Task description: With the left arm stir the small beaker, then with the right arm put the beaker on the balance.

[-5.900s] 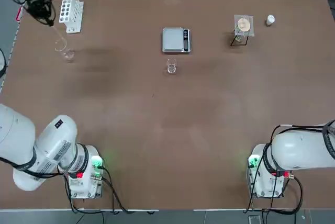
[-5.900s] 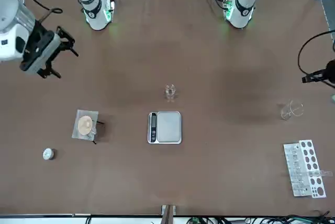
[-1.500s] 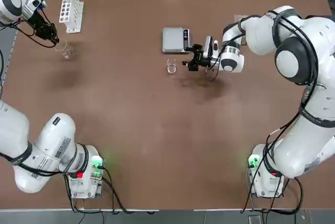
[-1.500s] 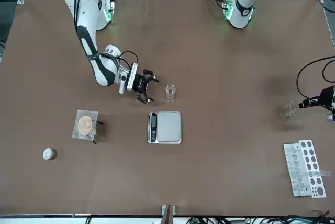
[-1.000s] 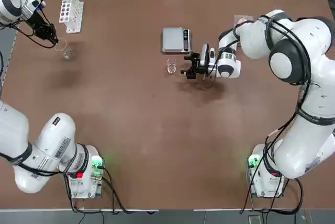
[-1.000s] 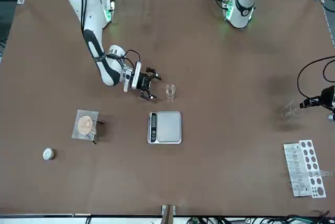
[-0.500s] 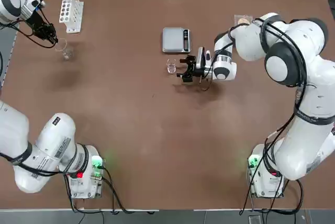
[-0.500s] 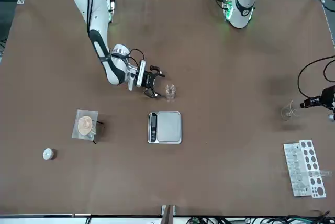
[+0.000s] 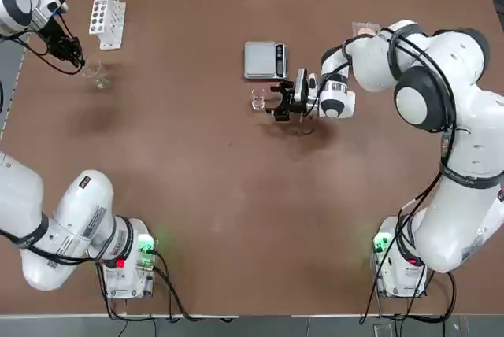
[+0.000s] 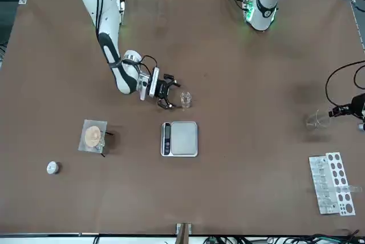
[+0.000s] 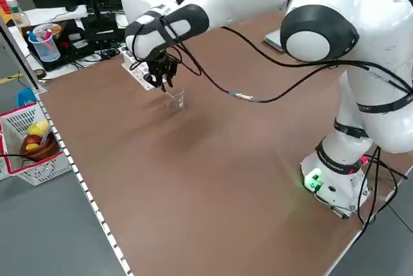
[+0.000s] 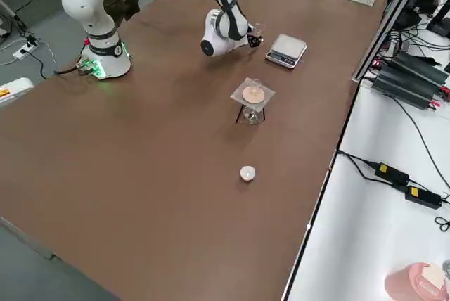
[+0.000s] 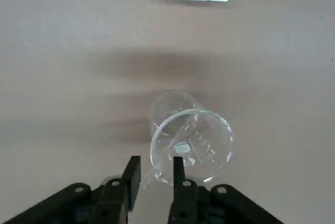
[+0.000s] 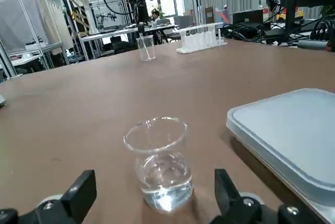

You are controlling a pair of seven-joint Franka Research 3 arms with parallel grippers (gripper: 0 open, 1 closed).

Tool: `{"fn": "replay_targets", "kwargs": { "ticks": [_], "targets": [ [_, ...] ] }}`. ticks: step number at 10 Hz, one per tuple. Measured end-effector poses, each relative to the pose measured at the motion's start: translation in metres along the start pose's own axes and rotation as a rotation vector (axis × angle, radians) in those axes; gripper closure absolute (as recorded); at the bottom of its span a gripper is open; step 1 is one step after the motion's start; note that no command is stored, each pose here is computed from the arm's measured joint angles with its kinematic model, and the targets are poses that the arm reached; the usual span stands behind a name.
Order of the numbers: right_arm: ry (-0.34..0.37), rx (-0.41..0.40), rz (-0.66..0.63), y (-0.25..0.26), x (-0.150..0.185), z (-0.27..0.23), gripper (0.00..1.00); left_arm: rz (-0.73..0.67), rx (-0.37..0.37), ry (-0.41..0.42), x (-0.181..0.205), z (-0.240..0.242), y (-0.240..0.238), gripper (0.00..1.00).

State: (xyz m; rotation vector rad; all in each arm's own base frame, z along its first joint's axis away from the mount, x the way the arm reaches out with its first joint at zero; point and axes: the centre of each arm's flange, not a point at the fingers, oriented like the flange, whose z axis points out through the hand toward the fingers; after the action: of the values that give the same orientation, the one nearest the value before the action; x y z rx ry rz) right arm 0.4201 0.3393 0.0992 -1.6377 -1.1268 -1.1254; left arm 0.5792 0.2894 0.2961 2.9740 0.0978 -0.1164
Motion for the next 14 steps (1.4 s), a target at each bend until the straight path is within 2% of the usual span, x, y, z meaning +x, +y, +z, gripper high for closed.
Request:
{"fn": "replay_targets", "kwargs": {
  "ticks": [3,7,9,12,14],
  "targets": [
    [0.014,0.006,-0.020,0.005,0.006,0.012,0.00,-0.001,0.018,0.019,0.002,-0.015,0.000,0.66],
    [0.010,0.013,-0.019,0.003,0.001,0.017,0.00,0.005,0.133,0.063,-0.008,-0.101,0.025,0.58],
    [0.006,0.026,-0.021,-0.003,-0.001,0.021,0.00,-0.003,0.183,0.078,-0.010,-0.148,0.076,0.44],
    [0.002,0.032,-0.021,-0.005,-0.004,0.024,0.01,0.025,0.265,0.125,-0.017,-0.204,0.165,0.02],
    [0.006,0.033,-0.024,-0.005,-0.002,0.027,0.01,0.031,0.264,0.122,-0.021,-0.230,0.187,0.00]
  ]
}}
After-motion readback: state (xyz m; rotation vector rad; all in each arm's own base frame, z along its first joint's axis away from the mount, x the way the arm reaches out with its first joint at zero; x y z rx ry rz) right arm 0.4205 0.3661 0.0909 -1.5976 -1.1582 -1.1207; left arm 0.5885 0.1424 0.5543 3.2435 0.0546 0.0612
